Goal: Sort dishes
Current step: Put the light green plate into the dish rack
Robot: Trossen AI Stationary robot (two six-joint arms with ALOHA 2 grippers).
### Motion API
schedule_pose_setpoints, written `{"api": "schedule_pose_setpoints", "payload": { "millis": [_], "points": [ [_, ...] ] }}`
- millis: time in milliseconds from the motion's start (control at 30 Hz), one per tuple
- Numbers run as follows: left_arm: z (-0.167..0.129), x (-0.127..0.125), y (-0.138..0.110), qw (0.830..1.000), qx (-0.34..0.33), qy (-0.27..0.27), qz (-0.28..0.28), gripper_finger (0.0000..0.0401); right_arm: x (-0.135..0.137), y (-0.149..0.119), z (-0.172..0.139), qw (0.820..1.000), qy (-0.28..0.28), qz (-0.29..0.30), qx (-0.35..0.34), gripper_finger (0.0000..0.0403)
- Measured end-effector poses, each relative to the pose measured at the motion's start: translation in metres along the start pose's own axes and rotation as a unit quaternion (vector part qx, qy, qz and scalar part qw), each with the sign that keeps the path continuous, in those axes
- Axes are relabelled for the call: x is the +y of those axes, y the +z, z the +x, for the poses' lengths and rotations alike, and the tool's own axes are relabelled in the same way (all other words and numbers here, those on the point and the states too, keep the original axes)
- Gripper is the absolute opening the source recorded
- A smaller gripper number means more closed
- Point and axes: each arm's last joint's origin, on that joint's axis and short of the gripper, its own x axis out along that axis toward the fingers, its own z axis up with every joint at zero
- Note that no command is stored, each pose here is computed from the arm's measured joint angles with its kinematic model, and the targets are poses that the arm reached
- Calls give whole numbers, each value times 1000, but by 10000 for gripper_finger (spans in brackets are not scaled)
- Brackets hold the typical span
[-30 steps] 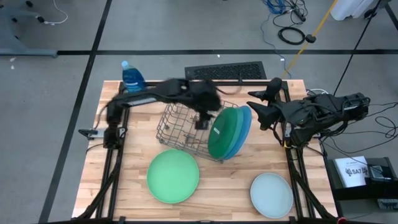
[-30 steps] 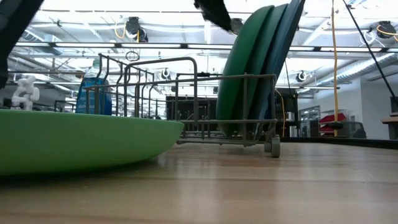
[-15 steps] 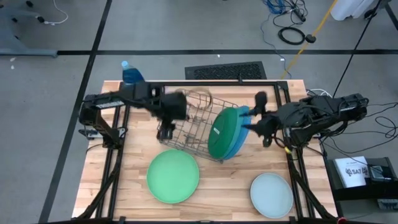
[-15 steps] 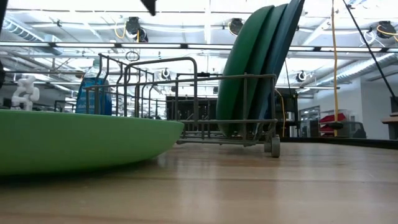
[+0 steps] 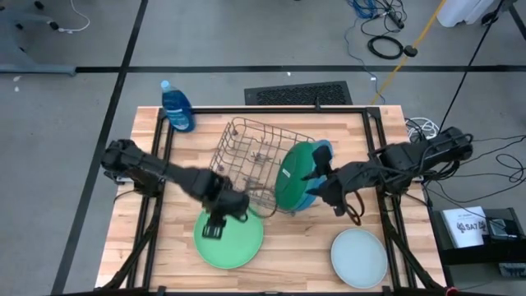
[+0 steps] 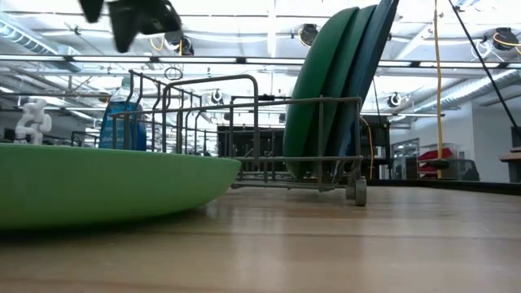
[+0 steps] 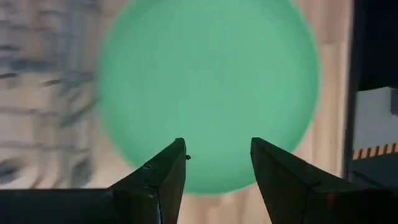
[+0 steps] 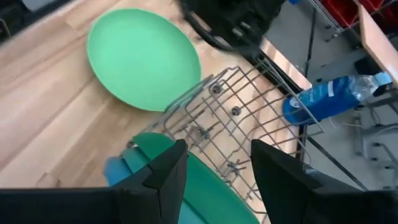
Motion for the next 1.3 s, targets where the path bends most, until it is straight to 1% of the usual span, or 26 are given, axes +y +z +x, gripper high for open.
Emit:
{"api": "schedule_pose_setpoints", "payload": {
  "millis": [100, 267, 367, 500, 667, 767, 900, 1033, 1100, 1200, 1233, 1300],
  "points": [
    [16, -22, -3, 1000, -11, -8, 3, 182, 0, 1, 2, 1000, -21, -2, 7, 170],
    [39, -59, -12, 999, -30, -29, -24, 182, -1, 4, 2, 1000, -30, 5, -6, 170],
    [53, -80, -19, 998, -47, -27, -42, 182, -2, 4, 2, 999, -31, 6, -9, 170],
    [79, -108, -28, 996, -70, -32, -51, 182, -2, 5, 2, 999, -33, 7, -13, 170],
    [103, -136, -31, 992, -106, -26, -59, 182, -3, 6, 2, 999, -36, 9, -18, 170],
    [120, -143, -32, 992, -106, -11, -61, 182, -3, 8, 1, 999, -40, 12, -25, 170],
    [147, -144, -33, 994, -81, 17, -64, 182, -4, 9, 1, 998, -43, 12, -34, 170],
    [169, -139, -31, 992, -67, 48, -96, 182, -4, 10, 1, 998, -44, 7, -37, 170],
    [174, -137, -30, 990, -66, 57, -114, 182, -4, 10, 1, 998, -44, 7, -38, 170],
    [180, -134, -27, 988, -63, 66, -123, 179, -5, 10, 1, 998, -44, 7, -39, 170],
    [180, -134, -26, 988, -64, 63, -124, 173, -5, 10, 1, 998, -44, 7, -39, 170],
    [178, -133, -24, 988, -70, 58, -122, 146, -5, 11, 1, 998, -44, 8, -40, 170]
  ]
}}
